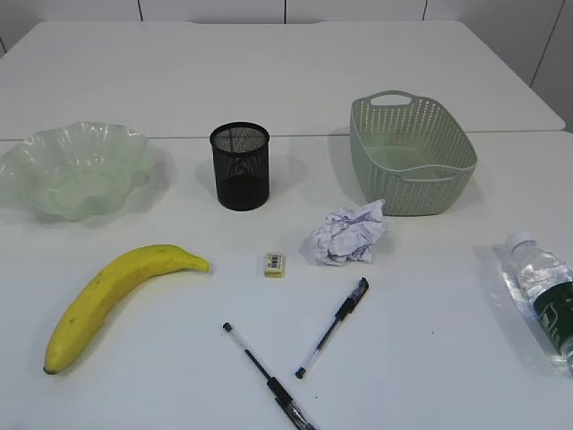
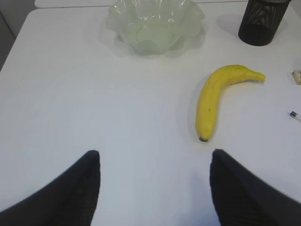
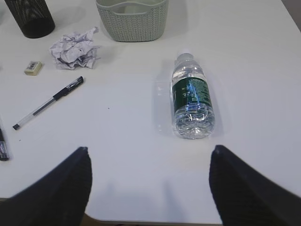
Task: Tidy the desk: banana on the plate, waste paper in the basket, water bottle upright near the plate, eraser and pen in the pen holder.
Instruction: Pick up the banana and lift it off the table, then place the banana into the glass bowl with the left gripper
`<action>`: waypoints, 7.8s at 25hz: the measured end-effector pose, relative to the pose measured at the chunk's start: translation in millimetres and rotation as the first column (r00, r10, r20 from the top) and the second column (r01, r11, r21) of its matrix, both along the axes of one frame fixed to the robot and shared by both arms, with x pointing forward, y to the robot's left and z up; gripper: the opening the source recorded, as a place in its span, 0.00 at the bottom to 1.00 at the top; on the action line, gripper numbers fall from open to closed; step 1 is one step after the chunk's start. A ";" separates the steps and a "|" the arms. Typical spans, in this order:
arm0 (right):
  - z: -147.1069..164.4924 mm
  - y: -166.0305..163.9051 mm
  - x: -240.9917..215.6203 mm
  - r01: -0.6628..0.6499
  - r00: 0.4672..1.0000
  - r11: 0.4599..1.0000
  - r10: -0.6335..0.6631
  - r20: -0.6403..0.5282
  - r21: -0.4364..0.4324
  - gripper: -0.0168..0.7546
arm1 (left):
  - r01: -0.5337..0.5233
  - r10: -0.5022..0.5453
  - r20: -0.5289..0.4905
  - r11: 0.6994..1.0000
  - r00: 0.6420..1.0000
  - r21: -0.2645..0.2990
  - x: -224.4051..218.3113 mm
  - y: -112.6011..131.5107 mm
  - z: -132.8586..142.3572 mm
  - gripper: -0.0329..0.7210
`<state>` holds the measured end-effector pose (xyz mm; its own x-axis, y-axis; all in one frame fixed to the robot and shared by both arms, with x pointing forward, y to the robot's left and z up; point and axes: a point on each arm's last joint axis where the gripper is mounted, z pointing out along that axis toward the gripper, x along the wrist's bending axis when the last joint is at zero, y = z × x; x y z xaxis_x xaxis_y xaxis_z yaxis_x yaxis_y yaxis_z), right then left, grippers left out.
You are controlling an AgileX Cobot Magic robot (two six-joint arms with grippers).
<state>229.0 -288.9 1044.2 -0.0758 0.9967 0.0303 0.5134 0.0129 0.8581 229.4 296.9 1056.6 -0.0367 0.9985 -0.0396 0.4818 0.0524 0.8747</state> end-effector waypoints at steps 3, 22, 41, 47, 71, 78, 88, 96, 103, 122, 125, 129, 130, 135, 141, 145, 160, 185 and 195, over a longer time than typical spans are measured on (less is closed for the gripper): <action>0.0 0.0 0.0 0.000 1.000 1.000 0.000 0.000 0.000 0.76 | 0.000 0.000 0.000 1.000 1.000 0.000 0.0 0.0 0.0 0.73; 0.0 0.0 0.0 0.000 1.000 1.000 0.000 0.000 0.000 0.76 | 0.000 0.000 0.000 1.000 1.000 0.000 0.0 0.0 0.0 0.73; 0.1 0.0 0.1 0.000 1.000 1.000 0.000 0.001 0.000 0.76 | 0.000 0.000 0.000 1.000 1.000 0.000 0.0 0.0 0.0 0.73; 0.1 0.0 0.1 0.000 1.000 1.000 0.000 0.001 0.000 0.76 | 0.005 -0.005 0.001 1.000 1.000 -0.008 0.0 -0.8 0.0 0.73; 22.9 3.8 32.7 -0.015 0.998 0.997 0.010 0.061 0.081 0.65 | 0.043 -0.048 0.095 0.997 0.994 0.060 52.5 1.7 33.6 0.67; 39.3 2.2 73.1 0.003 1.000 0.996 -0.001 -0.022 0.093 0.65 | 0.107 -0.104 -0.079 0.994 0.991 0.022 98.1 -0.5 24.7 0.67; 54.8 1.7 91.7 -0.001 0.999 0.997 0.005 -0.045 0.083 0.65 | 0.263 -0.256 -0.081 0.961 0.963 0.090 161.0 -14.8 61.7 0.62; 62.2 3.1 107.9 -0.028 0.991 0.997 0.038 -0.131 0.075 0.65 | 0.444 -0.400 -0.259 0.885 0.879 0.138 230.7 -51.4 67.9 0.62; 75.0 9.3 119.1 -0.082 0.970 0.989 0.107 -0.220 0.120 0.65 | 0.578 -0.465 -0.495 0.811 0.734 0.095 286.8 -96.7 16.3 0.62; 76.7 14.6 118.4 -0.110 0.964 0.978 0.148 -0.220 0.178 0.65 | 0.600 -0.408 -0.744 0.800 0.529 -0.013 358.2 -124.9 -81.9 0.68; 76.7 14.6 118.4 -0.111 0.964 0.978 0.149 -0.220 0.177 0.65 | 0.587 -0.389 -0.779 0.809 0.492 -0.033 359.7 -125.6 -97.9 0.73; 76.7 14.7 118.4 -0.111 0.964 0.978 0.150 -0.219 0.179 0.65 | 0.579 -0.376 -0.797 0.814 0.473 -0.040 362.1 -126.1 -111.4 0.76; 76.7 14.7 118.4 -0.111 0.964 0.978 0.150 -0.219 0.179 0.65 | 0.580 -0.373 -0.800 0.814 0.470 -0.039 362.9 -126.2 -114.3 0.76; 76.7 14.7 118.4 -0.113 0.964 0.978 0.151 -0.219 0.177 0.65 | 0.591 -0.358 -0.808 0.807 0.468 -0.015 367.3 -125.4 -126.3 0.76; 76.7 14.7 118.4 -0.113 0.964 0.978 0.151 -0.219 0.177 0.65 | 0.600 -0.346 -0.815 0.800 0.465 0.002 370.8 -124.8 -138.4 0.76; 76.7 14.7 118.4 -0.113 0.964 0.978 0.151 -0.219 0.177 0.65 | 0.602 -0.342 -0.818 0.798 0.462 0.006 372.6 -125.0 -145.5 0.76; 76.7 14.7 118.4 -0.113 0.964 0.978 0.151 -0.219 0.177 0.65 | 0.612 -0.330 -0.832 0.791 0.446 0.014 373.2 -123.8 -152.4 0.39; 76.8 14.9 118.4 -0.113 0.964 0.977 0.152 -0.219 0.179 0.65 | 0.151 -0.144 -0.482 0.988 0.864 -0.024 426.4 -28.9 -1.1 0.38; 76.8 14.9 118.4 -0.113 0.964 0.977 0.152 -0.219 0.179 0.65 | -0.113 -0.026 -0.412 0.944 0.911 -0.310 458.6 23.5 -42.8 0.38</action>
<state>347.4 -274.0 1121.0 -0.1786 0.9581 0.2240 0.7000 -0.0363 0.7132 688.0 320.3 1013.8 -0.1621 0.9307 -0.3279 0.7805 0.3243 0.5345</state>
